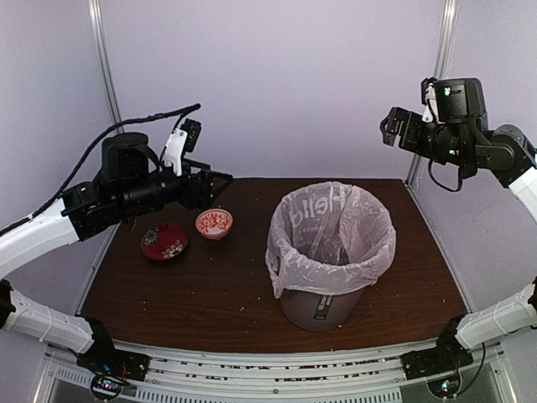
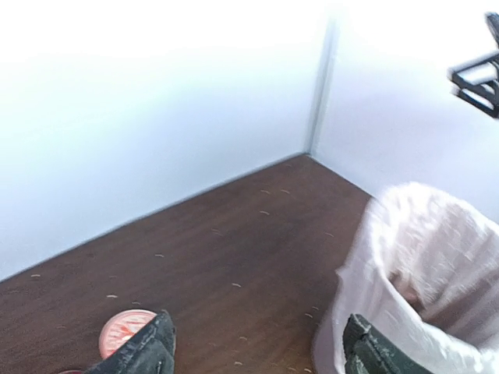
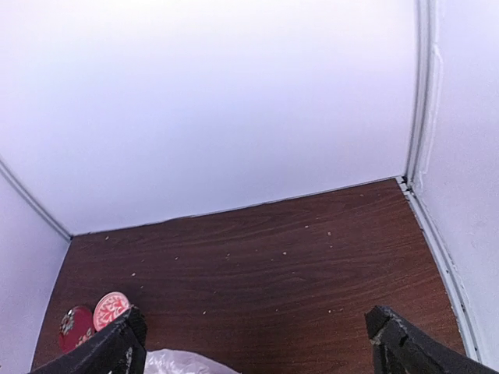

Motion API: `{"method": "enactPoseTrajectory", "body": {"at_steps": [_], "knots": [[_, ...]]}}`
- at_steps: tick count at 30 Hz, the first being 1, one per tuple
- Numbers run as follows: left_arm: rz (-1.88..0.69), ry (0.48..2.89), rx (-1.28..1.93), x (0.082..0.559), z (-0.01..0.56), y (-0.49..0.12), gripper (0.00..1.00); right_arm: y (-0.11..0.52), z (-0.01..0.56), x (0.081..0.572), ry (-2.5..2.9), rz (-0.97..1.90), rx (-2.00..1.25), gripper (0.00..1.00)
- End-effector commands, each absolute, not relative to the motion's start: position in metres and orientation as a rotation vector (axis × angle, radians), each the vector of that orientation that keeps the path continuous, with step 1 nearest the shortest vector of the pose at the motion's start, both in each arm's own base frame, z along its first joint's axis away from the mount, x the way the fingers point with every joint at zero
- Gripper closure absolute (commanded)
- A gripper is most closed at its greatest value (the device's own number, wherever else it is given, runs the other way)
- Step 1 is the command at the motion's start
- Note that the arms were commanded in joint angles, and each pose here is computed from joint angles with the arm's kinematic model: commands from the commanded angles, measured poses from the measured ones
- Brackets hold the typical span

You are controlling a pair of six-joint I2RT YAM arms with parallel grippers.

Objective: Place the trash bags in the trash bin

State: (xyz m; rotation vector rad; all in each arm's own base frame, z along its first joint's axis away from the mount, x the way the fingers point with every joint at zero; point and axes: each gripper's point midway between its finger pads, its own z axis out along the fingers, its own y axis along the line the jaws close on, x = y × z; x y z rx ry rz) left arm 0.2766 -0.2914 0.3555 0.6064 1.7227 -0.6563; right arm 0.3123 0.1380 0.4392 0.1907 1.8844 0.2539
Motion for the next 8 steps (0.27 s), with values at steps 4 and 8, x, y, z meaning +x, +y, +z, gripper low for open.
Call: {"method": "enactPoseTrajectory", "body": {"at_steps": [4,8], "knots": [[-0.14,1.773,0.383,0.328,0.402,-0.231,0.24,0.109,0.414,0.319,1.86,0.087,0.356,0.0],[-0.144,1.763,0.375,0.328,0.405,-0.23,0.24,0.117,0.399,0.321,1.871,0.128,0.332,0.0]]}}
